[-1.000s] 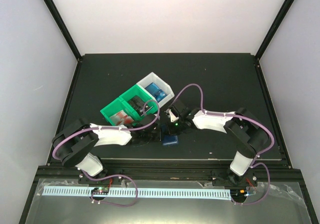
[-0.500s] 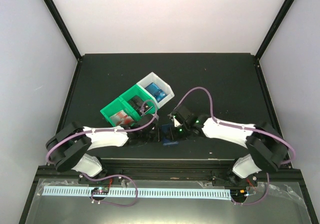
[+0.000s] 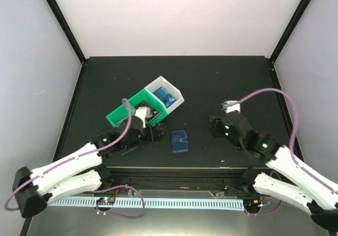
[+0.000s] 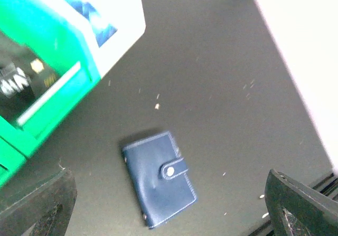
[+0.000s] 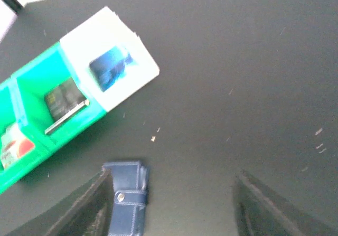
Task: Put the credit cards into the card holder
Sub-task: Reset both arms
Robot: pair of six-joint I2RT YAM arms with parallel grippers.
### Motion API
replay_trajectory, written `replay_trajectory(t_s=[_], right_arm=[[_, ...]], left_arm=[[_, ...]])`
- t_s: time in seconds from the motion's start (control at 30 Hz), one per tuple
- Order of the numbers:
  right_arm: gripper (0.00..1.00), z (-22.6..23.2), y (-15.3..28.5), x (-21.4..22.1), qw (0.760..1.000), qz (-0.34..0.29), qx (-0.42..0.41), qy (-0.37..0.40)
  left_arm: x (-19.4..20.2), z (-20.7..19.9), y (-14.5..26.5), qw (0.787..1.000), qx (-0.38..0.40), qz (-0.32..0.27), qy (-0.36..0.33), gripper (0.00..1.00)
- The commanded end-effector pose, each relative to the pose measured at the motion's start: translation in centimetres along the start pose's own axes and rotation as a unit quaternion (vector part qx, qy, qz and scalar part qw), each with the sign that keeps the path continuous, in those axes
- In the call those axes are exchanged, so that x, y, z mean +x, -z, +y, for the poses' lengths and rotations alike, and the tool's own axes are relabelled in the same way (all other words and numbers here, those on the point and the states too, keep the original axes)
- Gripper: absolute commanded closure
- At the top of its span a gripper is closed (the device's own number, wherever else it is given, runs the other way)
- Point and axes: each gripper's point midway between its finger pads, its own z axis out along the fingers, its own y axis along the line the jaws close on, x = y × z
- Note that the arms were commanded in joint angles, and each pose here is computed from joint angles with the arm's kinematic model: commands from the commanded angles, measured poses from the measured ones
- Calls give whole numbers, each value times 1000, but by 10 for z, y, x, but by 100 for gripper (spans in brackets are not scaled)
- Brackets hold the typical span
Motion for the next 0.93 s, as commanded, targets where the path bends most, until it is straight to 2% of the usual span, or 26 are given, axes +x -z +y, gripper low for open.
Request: replay_trajectory(t_s=[0.0,0.13,0.33,0.57,0.9], right_arm=[[30,-53,62,-39,991,-114,74,-18],[19,-80,112,-52,979,-182,74,-52],[13,-104,157,-59,967,-235,65,-78],[12,-114,175,-60,963,-249,63,-86],[6,-102,169,-57,970,-232,36,-67]], left_arm=[[-47,0,59,994,-12,-101,-46,1],[-79,-5,123,977,8,-194,-89,1],[-112,4,196,954,-19,-283,-100,1],[-124,13,237,946,-43,-308,-97,1],[-123,16,245,943,-43,-315,-100,1]])
